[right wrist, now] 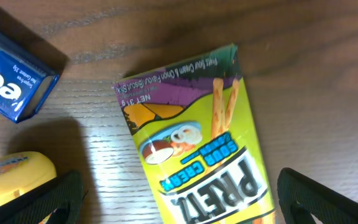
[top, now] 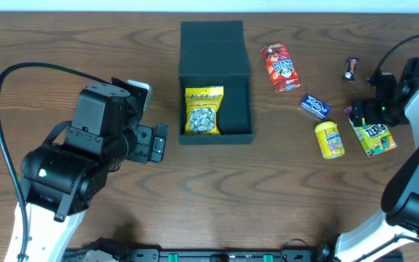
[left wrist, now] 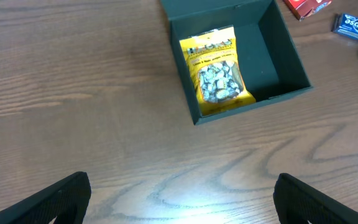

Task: Pack container
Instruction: 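Grasp the purple-yellow Pretz box with the right gripper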

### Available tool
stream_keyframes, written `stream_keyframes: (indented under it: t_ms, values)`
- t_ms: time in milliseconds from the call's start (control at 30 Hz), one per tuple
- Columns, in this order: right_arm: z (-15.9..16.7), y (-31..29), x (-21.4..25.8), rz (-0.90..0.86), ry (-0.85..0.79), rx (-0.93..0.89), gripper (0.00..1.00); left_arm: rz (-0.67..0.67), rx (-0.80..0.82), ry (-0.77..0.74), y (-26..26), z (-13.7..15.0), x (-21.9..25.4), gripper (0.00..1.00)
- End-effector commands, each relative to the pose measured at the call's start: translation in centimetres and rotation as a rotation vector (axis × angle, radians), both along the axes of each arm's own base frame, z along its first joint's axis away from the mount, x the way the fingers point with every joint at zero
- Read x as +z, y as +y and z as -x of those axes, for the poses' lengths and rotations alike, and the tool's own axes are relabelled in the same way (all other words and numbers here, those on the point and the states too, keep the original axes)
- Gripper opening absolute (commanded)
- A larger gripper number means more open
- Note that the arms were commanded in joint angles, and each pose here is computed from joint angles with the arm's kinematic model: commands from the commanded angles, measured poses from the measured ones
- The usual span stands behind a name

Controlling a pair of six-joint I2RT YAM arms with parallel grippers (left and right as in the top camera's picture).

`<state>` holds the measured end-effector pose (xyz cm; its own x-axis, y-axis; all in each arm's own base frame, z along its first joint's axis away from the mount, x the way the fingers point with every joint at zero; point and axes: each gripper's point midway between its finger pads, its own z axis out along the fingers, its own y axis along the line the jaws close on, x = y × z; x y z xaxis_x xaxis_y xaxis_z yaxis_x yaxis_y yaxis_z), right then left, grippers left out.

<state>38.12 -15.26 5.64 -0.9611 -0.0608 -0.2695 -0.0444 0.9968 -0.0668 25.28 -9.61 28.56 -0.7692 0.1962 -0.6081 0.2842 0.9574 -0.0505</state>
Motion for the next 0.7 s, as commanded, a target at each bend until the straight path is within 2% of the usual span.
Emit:
stream_keyframes:
  t_ms: [0, 133, 667]
  values:
    - [-0.1, -0.4, 0.2, 0.045, -0.006, 0.117, 0.99, 0.001, -0.002, -0.014, 0.1, 0.0, 0.5, 0.95]
    - [-0.5, -0.6, -0.5, 0.065, -0.004, 0.182, 0.99, 0.001, -0.002, -0.015, 0.1, 0.0, 0.6, 0.95]
    - [-0.5, -1.1, -3.7, -0.005, 0.015, 0.16, 0.99, 0.001, -0.002, -0.014, 0.1, 0.0, 0.5, 0.95]
